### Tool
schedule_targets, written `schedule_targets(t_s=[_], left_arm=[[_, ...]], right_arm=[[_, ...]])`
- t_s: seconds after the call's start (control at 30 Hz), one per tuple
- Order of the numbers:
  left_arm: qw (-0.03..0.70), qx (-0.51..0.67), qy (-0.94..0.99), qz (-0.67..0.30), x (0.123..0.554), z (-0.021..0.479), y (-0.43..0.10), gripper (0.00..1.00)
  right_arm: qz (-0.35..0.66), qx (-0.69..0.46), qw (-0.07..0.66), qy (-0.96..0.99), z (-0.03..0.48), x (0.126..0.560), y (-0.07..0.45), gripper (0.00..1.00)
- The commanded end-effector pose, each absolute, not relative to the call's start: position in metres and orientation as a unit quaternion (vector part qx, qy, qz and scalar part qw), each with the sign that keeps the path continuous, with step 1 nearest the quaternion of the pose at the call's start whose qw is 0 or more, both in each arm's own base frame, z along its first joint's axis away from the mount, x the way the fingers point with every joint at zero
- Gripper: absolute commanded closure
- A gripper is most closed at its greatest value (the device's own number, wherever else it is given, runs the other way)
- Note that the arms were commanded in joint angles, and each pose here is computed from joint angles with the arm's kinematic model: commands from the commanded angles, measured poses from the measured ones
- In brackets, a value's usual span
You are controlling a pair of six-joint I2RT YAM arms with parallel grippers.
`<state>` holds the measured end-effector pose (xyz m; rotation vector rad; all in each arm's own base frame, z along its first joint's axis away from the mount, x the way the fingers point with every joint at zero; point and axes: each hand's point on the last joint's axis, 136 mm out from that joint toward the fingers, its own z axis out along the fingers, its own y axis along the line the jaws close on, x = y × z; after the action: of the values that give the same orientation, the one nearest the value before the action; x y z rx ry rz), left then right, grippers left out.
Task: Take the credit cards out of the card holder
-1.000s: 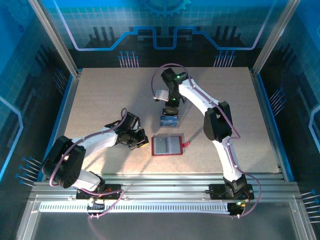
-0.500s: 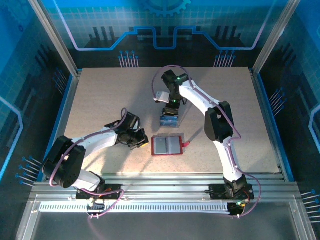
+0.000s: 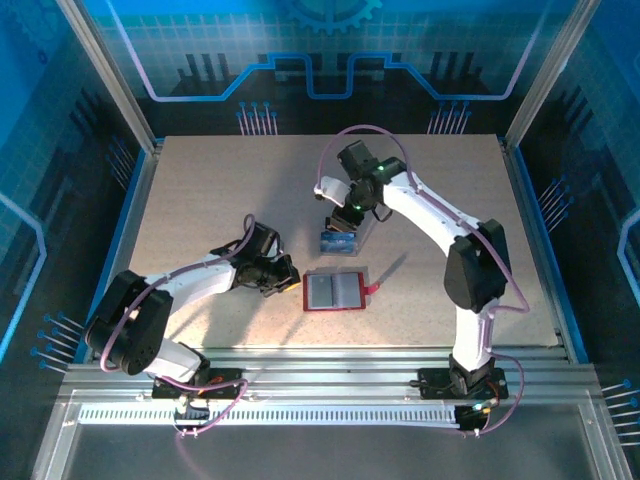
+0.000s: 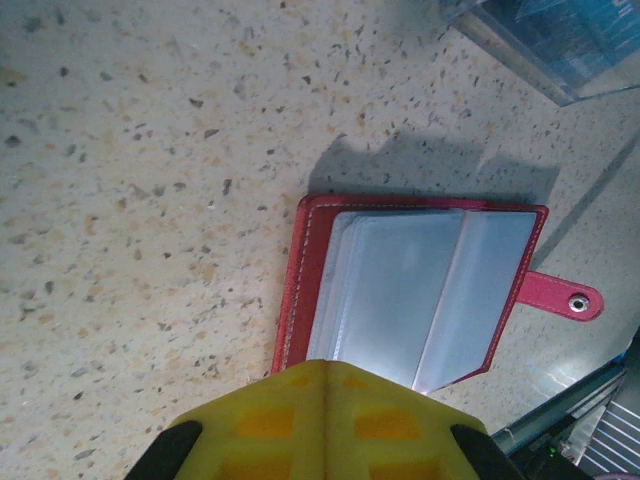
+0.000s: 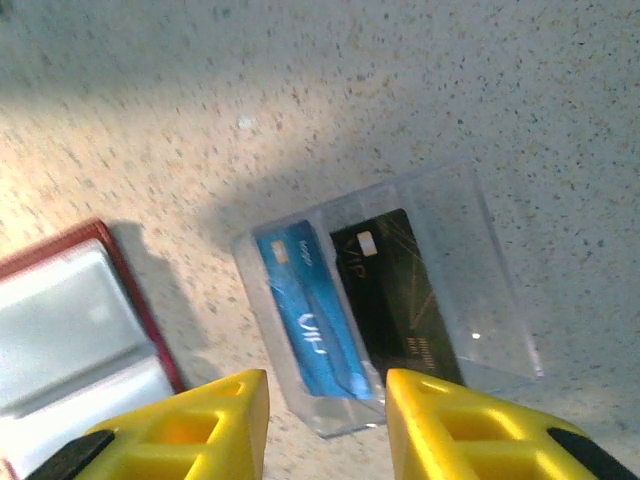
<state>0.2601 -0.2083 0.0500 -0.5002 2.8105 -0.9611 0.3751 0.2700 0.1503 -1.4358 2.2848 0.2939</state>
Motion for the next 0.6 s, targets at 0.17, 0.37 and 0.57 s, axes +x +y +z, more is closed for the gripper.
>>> schedule_targets(t_s=[0.17, 0.37, 0.57], left_arm=[[0.051, -0.167, 0.923, -0.343, 0.264, 0.048, -0.219, 0.94], [0.046, -0.163, 0.922, -0.347, 0.264, 0.045, -0.223, 0.94], [0.04, -0.157, 0.923, -0.35, 0.262, 0.043, -0.228, 0.94]], right_arm=[[0.216, -0.413, 0.222, 0.856, 0.162, 0.343, 0.286, 0.65], [0.265, -0.332, 0.226, 0.877, 0.162, 0.325, 0.289, 0.69], [0.324, -0.27, 0.219, 0.88, 0.159, 0.298, 0.298, 0.7]])
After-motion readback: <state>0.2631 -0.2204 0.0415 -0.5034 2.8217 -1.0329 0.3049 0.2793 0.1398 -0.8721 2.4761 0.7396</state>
